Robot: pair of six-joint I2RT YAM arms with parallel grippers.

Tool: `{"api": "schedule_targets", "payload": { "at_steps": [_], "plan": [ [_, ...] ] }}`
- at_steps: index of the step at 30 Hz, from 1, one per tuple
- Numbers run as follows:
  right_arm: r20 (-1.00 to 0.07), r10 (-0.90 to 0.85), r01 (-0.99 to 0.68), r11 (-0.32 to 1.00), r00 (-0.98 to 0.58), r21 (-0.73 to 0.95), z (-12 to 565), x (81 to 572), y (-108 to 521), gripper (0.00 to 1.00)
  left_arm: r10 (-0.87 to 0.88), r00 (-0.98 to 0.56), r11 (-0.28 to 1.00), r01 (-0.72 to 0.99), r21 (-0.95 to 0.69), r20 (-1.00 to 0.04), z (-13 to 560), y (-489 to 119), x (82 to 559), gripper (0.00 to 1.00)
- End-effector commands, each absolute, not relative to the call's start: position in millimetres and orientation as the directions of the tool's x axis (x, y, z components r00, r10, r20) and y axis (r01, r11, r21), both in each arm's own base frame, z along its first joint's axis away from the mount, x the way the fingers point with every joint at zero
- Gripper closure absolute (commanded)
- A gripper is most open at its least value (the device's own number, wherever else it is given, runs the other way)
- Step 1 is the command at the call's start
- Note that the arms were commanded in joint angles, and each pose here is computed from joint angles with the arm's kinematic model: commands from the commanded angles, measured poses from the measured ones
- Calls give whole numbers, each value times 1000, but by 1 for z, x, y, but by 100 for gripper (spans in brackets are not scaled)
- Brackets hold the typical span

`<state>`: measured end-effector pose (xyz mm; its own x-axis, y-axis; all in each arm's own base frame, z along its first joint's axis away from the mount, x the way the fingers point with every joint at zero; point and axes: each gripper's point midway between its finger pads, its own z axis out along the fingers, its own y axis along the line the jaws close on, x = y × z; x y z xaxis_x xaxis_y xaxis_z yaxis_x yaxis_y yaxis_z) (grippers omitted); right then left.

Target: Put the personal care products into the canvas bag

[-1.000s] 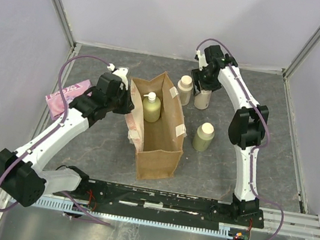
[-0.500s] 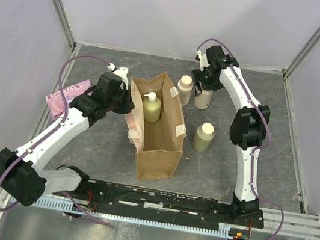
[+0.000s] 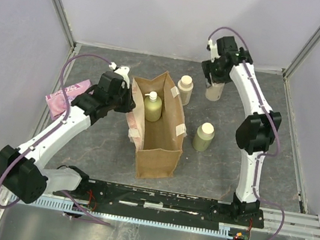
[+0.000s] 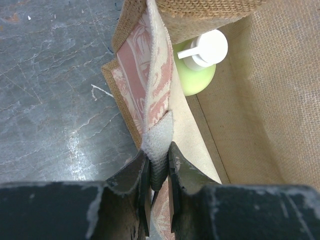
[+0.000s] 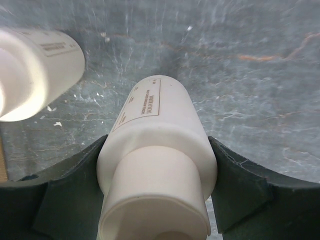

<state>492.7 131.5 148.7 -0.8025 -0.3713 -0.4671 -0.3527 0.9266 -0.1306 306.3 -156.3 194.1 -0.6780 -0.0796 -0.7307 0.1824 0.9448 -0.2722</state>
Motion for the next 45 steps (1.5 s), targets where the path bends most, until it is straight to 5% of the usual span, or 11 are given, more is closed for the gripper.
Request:
{"api": "schedule_targets", "payload": {
  "at_steps": [1,13,19,34,45],
  "plan": [
    [-833,-263,-313,943,-487,-114,329,505,143,100,-50,-660,930,244,-276,-750,204,-168,315,85],
    [-990,-68,-544,839,-122,10,480,447,188,100,-25,-646,911,301,-284,-763,205,-180,323,85],
    [-994,17,-733,674,-108,91,513,395,219,100,-19,-648,904,315,-290,-762,203,-184,325,86],
    [-925,-260,-864,488,-276,121,427,319,299,100,-24,-647,917,289,-275,-762,203,-176,321,86],
    [-785,-421,-771,628,-454,109,344,326,306,100,-47,-657,932,242,-269,-753,213,-166,315,86]
  ]
}}
